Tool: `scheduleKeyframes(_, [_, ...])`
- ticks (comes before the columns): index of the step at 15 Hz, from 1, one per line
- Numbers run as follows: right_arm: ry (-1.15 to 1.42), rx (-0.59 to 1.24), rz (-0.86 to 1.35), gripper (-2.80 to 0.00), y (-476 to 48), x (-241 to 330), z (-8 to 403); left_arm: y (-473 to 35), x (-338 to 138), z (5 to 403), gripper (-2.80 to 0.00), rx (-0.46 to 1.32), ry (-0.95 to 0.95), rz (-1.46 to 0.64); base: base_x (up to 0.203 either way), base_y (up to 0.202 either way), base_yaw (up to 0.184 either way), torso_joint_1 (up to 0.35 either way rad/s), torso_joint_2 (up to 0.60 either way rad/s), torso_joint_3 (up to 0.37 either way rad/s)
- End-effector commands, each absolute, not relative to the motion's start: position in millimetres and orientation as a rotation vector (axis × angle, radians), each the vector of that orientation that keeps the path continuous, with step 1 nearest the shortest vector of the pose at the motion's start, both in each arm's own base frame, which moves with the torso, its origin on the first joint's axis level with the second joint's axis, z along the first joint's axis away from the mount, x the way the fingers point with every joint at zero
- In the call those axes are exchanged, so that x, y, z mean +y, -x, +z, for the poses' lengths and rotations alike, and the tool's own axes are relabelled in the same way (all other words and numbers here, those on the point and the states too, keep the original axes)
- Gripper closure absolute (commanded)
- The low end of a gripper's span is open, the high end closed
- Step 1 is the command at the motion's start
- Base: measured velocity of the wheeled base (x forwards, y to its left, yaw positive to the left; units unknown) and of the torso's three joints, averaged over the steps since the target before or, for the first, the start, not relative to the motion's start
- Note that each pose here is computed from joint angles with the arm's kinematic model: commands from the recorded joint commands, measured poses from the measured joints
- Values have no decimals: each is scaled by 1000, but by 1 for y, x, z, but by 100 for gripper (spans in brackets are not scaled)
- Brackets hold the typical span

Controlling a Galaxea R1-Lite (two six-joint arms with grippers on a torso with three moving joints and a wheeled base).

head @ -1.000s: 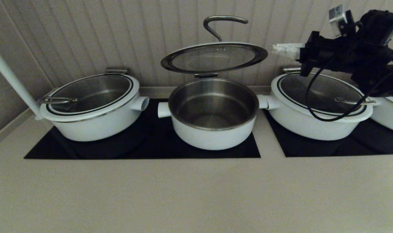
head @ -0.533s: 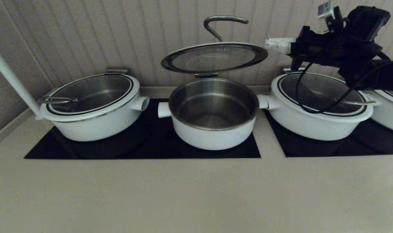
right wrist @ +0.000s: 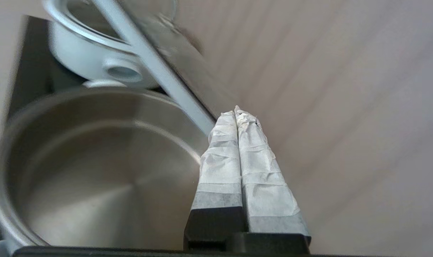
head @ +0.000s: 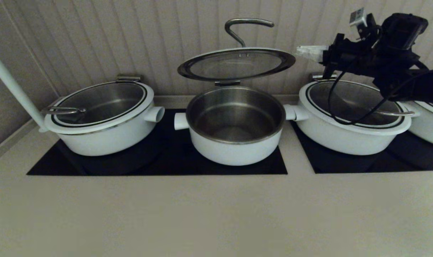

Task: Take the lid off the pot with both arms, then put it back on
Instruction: Close the pot lid

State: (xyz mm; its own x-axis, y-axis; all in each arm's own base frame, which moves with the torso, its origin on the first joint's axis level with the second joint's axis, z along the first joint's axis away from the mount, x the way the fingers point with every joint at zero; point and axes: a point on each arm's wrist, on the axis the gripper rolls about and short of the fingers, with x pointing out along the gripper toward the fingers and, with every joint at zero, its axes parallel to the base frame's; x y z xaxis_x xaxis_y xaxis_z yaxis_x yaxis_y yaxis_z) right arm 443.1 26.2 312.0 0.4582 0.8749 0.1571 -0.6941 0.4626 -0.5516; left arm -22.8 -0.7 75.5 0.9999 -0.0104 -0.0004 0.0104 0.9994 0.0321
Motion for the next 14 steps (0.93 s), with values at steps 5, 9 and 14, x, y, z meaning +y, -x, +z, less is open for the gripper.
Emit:
scheduleKeyframes(5, [438,-430,995,0,-457,21,292,23,-1,75,0,0,-32,-10,0,0,0,0,0,0])
scheduleKeyframes(9, [441,-439,1002,0,-463,24,284,23,-1,75,0,0,-32,-9,0,0,0,0,0,0])
scheduleKeyframes(14, [446,-451,1003,0,-463,26,284,23,-1,75,0,0,-32,-9,0,0,0,0,0,0])
